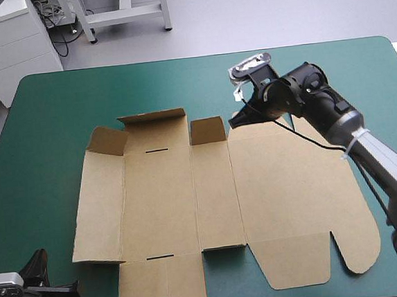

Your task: Fold the box

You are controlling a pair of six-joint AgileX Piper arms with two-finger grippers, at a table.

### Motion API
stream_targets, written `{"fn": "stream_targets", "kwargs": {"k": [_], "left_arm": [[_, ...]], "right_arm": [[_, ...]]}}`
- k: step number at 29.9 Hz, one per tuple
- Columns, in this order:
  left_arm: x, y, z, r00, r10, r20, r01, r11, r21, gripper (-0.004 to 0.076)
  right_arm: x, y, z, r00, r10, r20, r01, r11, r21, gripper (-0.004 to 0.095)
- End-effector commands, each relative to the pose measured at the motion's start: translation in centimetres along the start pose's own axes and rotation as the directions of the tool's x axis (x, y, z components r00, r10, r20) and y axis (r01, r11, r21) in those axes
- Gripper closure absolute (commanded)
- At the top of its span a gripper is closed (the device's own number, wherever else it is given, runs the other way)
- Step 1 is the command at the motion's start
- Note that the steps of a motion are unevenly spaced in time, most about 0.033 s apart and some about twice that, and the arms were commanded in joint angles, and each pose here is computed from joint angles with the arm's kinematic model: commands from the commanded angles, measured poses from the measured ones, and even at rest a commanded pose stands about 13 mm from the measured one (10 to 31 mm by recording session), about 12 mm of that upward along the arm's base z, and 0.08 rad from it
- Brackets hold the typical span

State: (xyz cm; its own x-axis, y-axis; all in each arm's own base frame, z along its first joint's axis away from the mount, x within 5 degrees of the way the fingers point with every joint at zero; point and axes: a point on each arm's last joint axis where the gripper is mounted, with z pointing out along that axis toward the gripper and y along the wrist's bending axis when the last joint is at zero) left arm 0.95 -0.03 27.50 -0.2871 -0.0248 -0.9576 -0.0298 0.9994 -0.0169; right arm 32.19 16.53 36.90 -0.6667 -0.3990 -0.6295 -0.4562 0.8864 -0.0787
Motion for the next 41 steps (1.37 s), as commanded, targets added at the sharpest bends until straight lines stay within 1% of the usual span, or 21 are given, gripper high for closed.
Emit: {"fn": "stream_targets", "kwargs": {"k": [1,3,6,8,9,10,16,21,24,26,28,30,32,35,37,41], "left_arm": [[-1.1,0.0,-0.6,0.994,-0.007,0.107,0.007,1.0,0.006,0.0676],[-1.1,0.0,-0.6,0.994,-0.007,0.107,0.007,1.0,0.006,0.0569],[-1.1,0.0,-0.6,0.994,-0.007,0.107,0.007,1.0,0.006,0.0361],[-1.1,0.0,-0.6,0.994,-0.018,0.106,0.017,1.0,0.007,0.0261],[-1.1,0.0,-0.6,0.994,-0.026,0.106,0.025,1.0,0.008,0.0227],[-1.1,0.0,-0.6,0.994,-0.037,0.104,0.037,0.999,0.009,0.0213],[-1.9,0.0,0.3,0.998,-0.047,0.041,0.046,0.999,0.007,0.0211],[-5.1,0.0,1.2,0.999,-0.03,-0.01,0.03,1.0,-0.003,0.0211],[-8.1,0.0,2.2,0.999,-0.023,-0.04,0.022,1.0,-0.011,0.0211],[-9.5,0.0,2.8,0.997,-0.023,-0.075,0.022,1.0,-0.013,0.0211],[-10.7,0.0,3.8,0.99,-0.018,-0.141,0.015,1.0,-0.021,0.0211],[-11.6,0.1,4.8,0.974,0.017,-0.227,-0.024,0.999,-0.029,0.0211],[-12.3,0.2,5.9,0.959,0.052,-0.279,-0.061,0.998,-0.025,0.0211],[-12.1,0.2,7.8,0.932,0.1,-0.347,-0.109,0.994,-0.006,0.0211],[-11.8,0.4,9.2,0.906,0.102,-0.41,-0.118,0.993,-0.015,0.0211],[-11.3,0.8,11.6,0.885,0.008,-0.465,-0.04,0.998,-0.058,0.0211]], "right_arm": [[2.5,-0.7,-3.0,0.997,0.018,0.071,-0.021,0.999,0.039,0.0931],[4.8,-0.7,-3.2,0.995,0.048,0.085,-0.052,0.998,0.046,0.0931],[7.6,-0.8,-5.3,0.986,0.08,0.149,-0.089,0.995,0.05,0.0931],[9.2,-0.8,-6.7,0.982,0.083,0.171,-0.092,0.995,0.048,0.0931],[10.1,-0.9,-7.6,0.98,0.084,0.179,-0.094,0.994,0.048,0.0931],[10.9,-0.9,-8.4,0.978,0.085,0.192,-0.096,0.994,0.048,0.0931],[16.3,-0.9,-12.0,0.965,0.079,0.249,-0.094,0.994,0.048,0.0931],[20.9,-0.8,-13.7,0.948,0.086,0.305,-0.104,0.994,0.043,0.0931],[23.3,-0.7,-14.3,0.936,0.093,0.34,-0.111,0.993,0.035,0.0931],[24.4,-0.6,-14.7,0.924,0.103,0.368,-0.119,0.993,0.022,0.0931],[25.3,-0.5,-15.3,0.907,0.117,0.403,-0.129,0.992,0.002,0.0931],[26.1,-0.4,-15.7,0.895,0.122,0.428,-0.131,0.991,-0.009,0.0931],[26.9,-0.4,-16.1,0.888,0.124,0.442,-0.133,0.991,-0.01,0.0931],[27.8,-0.4,-16.5,0.886,0.127,0.446,-0.137,0.991,-0.009,0.0931],[28.1,-0.4,-16.7,0.883,0.128,0.451,-0.139,0.99,-0.01,0.0931],[28.3,-0.3,-16.7,0.887,0.136,0.44,-0.142,0.99,-0.018,0.0931]]}}
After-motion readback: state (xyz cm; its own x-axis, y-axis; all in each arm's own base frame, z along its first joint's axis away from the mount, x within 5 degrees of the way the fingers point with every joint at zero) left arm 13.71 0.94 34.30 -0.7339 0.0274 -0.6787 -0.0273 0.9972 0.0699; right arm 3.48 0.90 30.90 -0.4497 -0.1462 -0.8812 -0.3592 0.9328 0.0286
